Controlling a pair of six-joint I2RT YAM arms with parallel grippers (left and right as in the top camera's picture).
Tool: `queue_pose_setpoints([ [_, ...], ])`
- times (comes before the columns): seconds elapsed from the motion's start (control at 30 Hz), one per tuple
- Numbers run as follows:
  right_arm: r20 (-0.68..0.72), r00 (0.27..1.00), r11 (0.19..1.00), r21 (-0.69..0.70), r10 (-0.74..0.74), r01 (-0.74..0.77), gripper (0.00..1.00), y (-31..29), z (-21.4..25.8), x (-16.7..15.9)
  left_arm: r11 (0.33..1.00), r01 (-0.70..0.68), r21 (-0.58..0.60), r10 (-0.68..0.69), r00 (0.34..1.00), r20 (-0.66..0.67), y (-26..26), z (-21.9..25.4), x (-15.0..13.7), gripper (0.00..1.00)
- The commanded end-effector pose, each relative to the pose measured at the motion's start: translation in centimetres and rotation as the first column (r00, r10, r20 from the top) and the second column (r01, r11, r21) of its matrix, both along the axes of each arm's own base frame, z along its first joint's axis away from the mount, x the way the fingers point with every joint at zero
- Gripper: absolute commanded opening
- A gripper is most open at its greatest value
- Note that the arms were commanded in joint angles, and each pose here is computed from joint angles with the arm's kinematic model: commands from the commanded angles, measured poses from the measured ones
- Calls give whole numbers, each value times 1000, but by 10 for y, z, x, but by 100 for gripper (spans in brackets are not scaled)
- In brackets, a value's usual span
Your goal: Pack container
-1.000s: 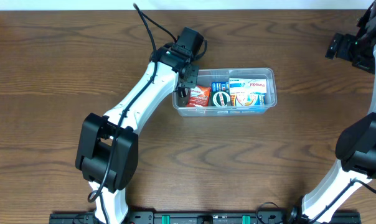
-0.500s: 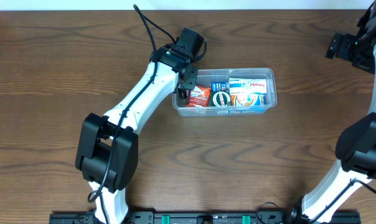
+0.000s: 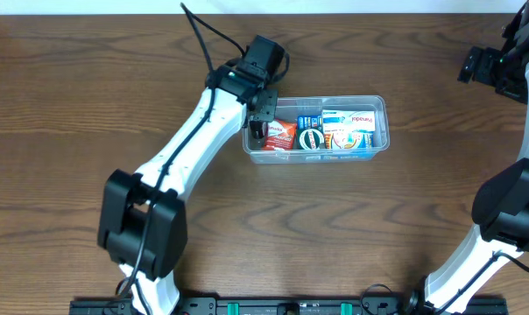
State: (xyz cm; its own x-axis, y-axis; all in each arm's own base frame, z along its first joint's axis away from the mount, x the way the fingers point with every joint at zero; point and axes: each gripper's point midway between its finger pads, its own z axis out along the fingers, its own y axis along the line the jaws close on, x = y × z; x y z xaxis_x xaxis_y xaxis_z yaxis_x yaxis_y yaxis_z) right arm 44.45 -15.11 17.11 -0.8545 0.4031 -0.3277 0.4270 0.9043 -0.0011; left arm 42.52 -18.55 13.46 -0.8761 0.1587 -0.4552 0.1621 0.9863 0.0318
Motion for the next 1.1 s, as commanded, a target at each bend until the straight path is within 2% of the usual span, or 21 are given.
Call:
queue_pose_setpoints([
  [0.0, 43, 999, 1000, -16, 0, 1, 99, -2, 19, 0, 999, -27, -31, 30, 996, 86, 15, 36, 7, 61],
  [0.13, 43, 999, 1000, -16, 0, 0, 99, -2, 19, 0, 994, -109, -30, 112, 984, 137, 56, 53, 22, 63],
  [0.2, 43, 999, 1000, -16, 0, 0, 99, -2, 19, 0, 986, -164, -30, 167, 975, 147, 81, 57, 28, 71],
  [0.27, 43, 999, 1000, -16, 0, 0, 99, -2, 19, 0, 973, -230, -32, 233, 960, 154, 112, 60, 34, 86],
  [0.37, 43, 999, 1000, -16, 0, 0, 99, -2, 19, 0, 946, -322, -32, 323, 934, 155, 157, 62, 37, 98],
  [0.57, 43, 999, 1000, -16, 0, 1, 99, -2, 19, 0, 882, -470, -19, 468, 874, 128, 231, 58, 30, 98],
  [0.7, 43, 999, 1000, -16, 0, 0, 99, -2, 19, 0, 847, -532, -14, 529, 840, 117, 263, 56, 23, 98],
  [0.93, 43, 999, 1000, -16, 0, 0, 99, -2, 19, 0, 824, -567, -19, 565, 817, 118, 282, 57, 20, 98],
  [1.07, 44, 999, 1000, -15, 0, 1, 99, -2, 19, 0, 841, -532, -95, 540, 834, 112, 270, 67, 20, 98],
])
